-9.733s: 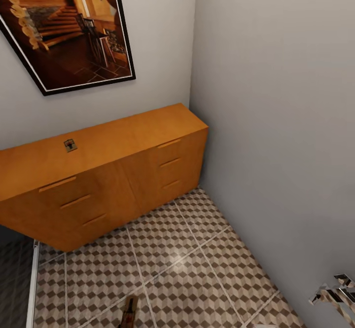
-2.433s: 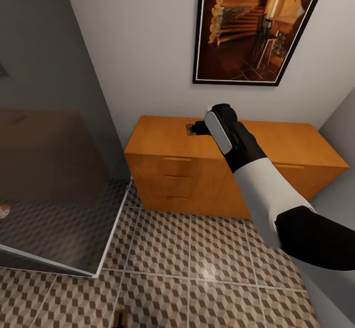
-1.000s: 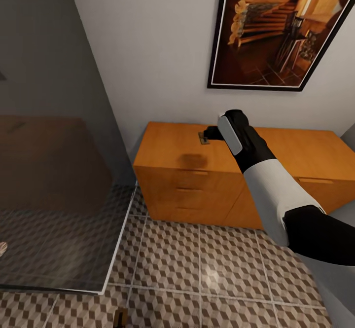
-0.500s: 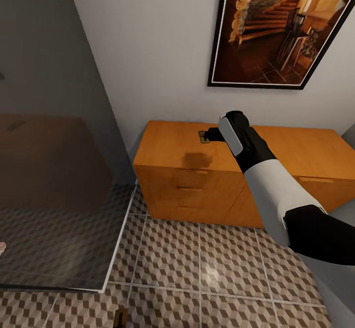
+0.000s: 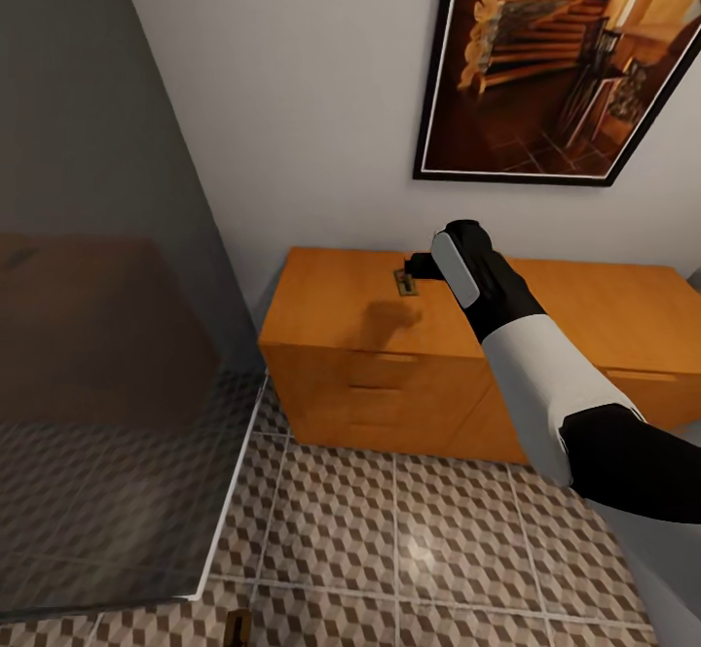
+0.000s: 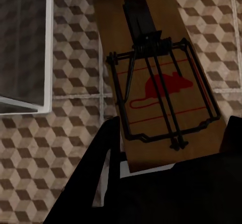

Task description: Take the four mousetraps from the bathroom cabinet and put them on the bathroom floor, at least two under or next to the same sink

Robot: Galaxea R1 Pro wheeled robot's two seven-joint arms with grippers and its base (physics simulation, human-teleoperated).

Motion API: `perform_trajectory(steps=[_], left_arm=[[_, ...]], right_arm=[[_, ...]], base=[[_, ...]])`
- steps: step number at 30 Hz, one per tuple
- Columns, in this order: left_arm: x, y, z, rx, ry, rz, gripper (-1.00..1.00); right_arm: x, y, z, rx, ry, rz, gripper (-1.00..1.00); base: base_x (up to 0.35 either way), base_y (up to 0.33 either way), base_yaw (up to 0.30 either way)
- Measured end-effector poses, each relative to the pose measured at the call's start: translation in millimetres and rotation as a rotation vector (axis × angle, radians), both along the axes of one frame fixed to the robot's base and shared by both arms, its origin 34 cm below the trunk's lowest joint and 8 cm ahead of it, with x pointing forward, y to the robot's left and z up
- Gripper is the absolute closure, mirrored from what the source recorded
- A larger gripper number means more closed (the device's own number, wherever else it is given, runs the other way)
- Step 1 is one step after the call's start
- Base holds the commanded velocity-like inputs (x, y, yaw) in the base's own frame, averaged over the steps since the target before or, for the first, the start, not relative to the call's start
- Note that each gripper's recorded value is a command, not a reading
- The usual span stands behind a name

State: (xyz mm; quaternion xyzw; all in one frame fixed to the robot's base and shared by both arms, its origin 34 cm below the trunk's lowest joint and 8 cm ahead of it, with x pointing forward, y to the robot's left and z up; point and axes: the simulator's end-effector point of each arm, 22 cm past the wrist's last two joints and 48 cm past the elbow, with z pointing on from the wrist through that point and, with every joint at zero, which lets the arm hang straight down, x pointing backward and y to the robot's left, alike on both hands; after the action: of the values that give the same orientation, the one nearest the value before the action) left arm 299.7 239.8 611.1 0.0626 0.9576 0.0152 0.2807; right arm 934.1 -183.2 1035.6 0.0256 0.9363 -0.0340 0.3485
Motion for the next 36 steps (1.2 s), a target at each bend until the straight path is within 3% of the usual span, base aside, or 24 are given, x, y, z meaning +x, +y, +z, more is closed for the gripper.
perform_trajectory(steps=[10,25,36], left_arm=[[0,0,0,0.0,0.0,-0.001,1.0],[0,-1,0,-0.001,0.0,-0.001,1.0],[0,-1,0,-0.001,0.002,-0.001,1.0]], right_arm=[[-1,2,-1,0.001,0.002,0.003,-1.0],[-5,10,-10,0.004,0.022,0.015,-1.0],[-6,18,-17,-0.049,0.018,0.049,-1.0]], base=[[0.255,0.0,0.0],[0.111,0.0,0.0],[0.081,0.0,0.0]])
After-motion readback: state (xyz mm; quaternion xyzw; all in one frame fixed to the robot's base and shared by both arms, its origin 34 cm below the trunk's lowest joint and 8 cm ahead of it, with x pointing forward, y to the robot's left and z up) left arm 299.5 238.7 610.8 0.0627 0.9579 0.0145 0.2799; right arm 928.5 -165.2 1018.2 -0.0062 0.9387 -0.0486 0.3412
